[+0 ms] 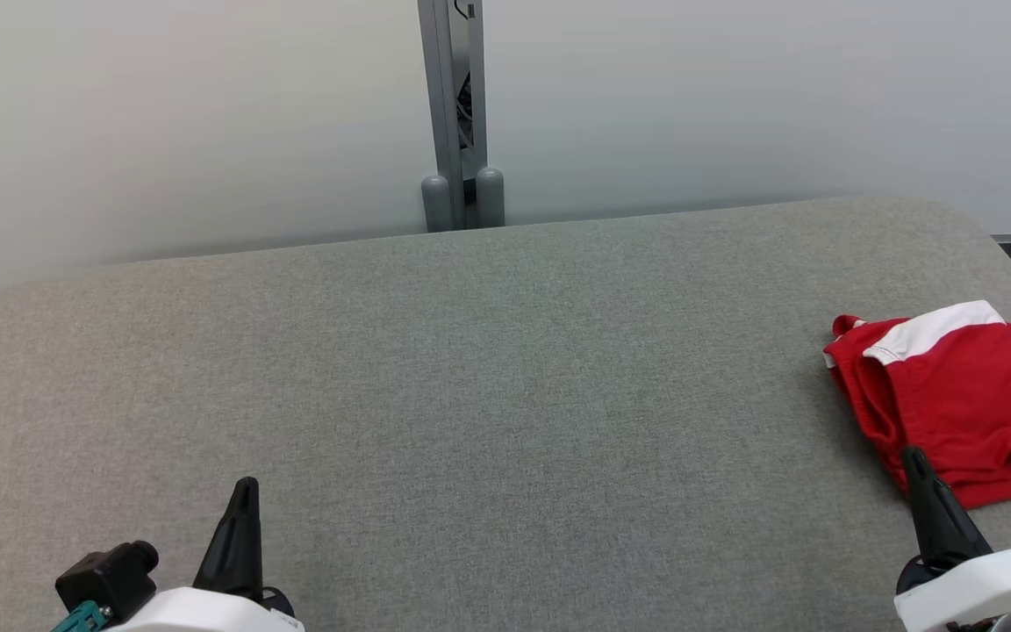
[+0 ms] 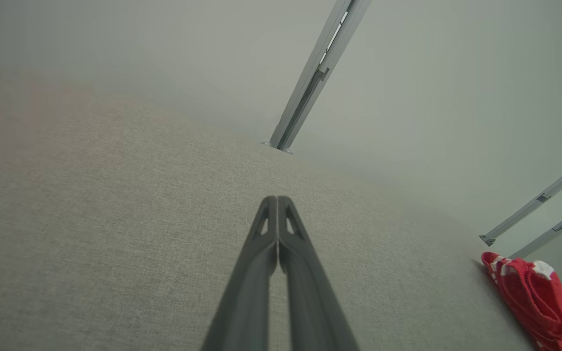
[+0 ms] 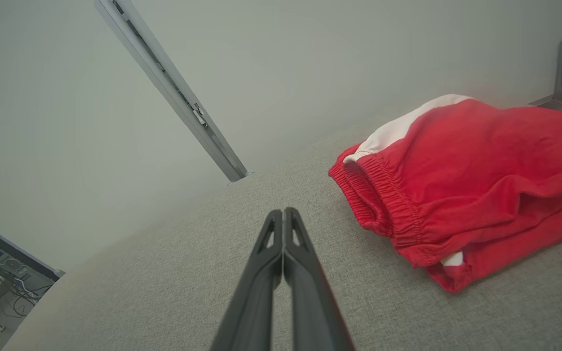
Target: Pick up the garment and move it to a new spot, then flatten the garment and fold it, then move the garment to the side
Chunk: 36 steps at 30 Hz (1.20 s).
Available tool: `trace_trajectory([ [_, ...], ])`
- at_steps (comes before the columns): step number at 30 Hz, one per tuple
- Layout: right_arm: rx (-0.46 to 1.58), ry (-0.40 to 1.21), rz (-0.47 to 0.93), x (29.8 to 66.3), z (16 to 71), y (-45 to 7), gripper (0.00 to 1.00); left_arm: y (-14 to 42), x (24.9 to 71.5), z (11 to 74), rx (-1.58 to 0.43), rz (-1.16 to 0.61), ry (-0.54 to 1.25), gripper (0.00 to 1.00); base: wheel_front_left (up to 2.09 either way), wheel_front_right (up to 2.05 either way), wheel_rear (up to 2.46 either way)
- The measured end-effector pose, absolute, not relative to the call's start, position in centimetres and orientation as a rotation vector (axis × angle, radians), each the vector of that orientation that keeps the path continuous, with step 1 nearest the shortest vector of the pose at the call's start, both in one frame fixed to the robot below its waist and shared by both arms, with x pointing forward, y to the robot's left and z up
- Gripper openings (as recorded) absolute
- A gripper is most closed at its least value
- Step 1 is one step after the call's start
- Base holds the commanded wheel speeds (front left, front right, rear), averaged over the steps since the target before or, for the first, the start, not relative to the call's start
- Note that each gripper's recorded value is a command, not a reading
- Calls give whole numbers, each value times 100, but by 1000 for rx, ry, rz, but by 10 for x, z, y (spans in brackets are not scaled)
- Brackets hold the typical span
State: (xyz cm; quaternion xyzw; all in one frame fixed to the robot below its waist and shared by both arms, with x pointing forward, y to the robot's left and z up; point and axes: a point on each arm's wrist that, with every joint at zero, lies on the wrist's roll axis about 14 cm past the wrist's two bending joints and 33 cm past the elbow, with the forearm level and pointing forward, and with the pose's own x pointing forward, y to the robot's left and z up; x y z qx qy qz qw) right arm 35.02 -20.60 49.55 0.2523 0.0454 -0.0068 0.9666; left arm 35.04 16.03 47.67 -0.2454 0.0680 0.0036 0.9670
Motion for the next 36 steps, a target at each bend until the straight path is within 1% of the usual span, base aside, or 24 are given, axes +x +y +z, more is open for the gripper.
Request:
trace_trajectory([
  [19, 770, 110, -65, 356, 490, -225, 0, 150, 360, 476, -757, 3, 154, 0, 0, 0, 0],
  [36, 988, 93, -88, 362, 492, -239, 0, 142, 370, 483, -978, -8, 140, 0, 0, 0, 0],
])
